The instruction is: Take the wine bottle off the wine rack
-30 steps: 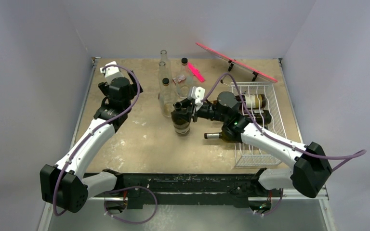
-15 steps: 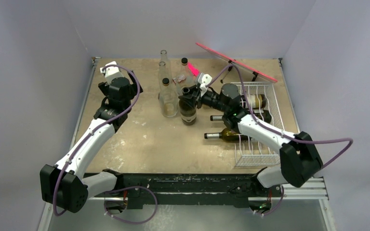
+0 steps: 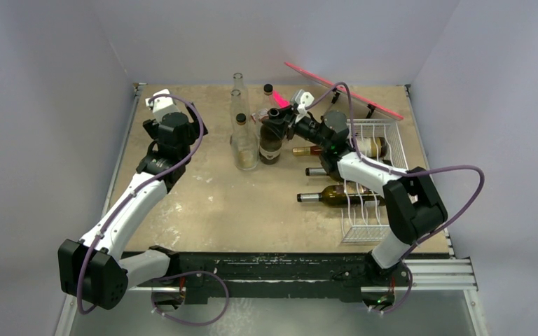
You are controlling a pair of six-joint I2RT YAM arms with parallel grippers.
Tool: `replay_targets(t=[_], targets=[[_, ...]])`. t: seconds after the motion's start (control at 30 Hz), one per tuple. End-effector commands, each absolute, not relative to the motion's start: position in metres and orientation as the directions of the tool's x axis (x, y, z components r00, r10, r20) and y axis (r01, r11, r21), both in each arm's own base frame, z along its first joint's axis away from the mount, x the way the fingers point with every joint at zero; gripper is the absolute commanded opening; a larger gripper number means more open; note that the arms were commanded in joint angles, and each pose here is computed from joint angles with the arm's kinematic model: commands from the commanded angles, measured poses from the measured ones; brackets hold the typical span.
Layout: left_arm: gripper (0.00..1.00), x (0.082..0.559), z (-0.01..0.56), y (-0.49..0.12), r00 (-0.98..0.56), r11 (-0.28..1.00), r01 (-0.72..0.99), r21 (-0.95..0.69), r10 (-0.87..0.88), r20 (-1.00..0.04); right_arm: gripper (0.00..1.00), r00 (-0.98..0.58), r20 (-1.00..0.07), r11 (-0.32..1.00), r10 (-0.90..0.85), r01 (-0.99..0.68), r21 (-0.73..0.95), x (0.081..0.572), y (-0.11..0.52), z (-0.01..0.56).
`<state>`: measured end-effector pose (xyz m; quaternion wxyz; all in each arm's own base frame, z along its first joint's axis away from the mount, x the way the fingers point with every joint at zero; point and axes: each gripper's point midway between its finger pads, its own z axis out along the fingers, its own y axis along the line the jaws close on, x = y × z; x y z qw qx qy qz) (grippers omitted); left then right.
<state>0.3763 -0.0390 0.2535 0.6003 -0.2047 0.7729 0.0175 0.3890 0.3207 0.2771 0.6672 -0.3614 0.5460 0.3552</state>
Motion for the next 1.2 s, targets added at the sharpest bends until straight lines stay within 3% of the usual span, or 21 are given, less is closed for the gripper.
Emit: replay_targets(t=[0.0,0.27,0.4,0.57,0.87,1.17], targets=[[0.92,0.381,0.282,-0.038,-0.127,0.911,-0.327,-0.251,-0.306,-0.944,0.00,0.401,-0.880,0.485,0.253,-0.840,-0.243,0.380,0.318,0.369],[0.92,0.381,0.283,-0.035,-0.125,0.910,-0.333,-0.248,-0.303,-0.945,0.02,0.326,-0.923,0.460,0.203,-0.864,-0.204,0.385,0.323,0.340],[0.92,0.382,0.282,-0.036,-0.127,0.910,-0.330,-0.252,-0.307,-0.943,0.30,0.298,-0.938,0.485,0.179,-0.856,-0.179,0.393,0.322,0.334],[0.92,0.382,0.282,-0.037,-0.128,0.910,-0.325,-0.259,-0.314,-0.941,0.50,0.280,-0.944,0.484,0.174,-0.859,-0.166,0.396,0.324,0.335],[0.92,0.381,0.285,-0.035,-0.117,0.907,-0.330,-0.260,-0.313,-0.943,0.63,0.278,-0.950,0.470,0.144,-0.864,-0.182,0.397,0.326,0.352],[0.92,0.380,0.286,-0.036,-0.116,0.908,-0.321,-0.268,-0.318,-0.941,0.74,0.291,-0.955,0.483,0.061,-0.846,-0.227,0.369,0.306,0.372]])
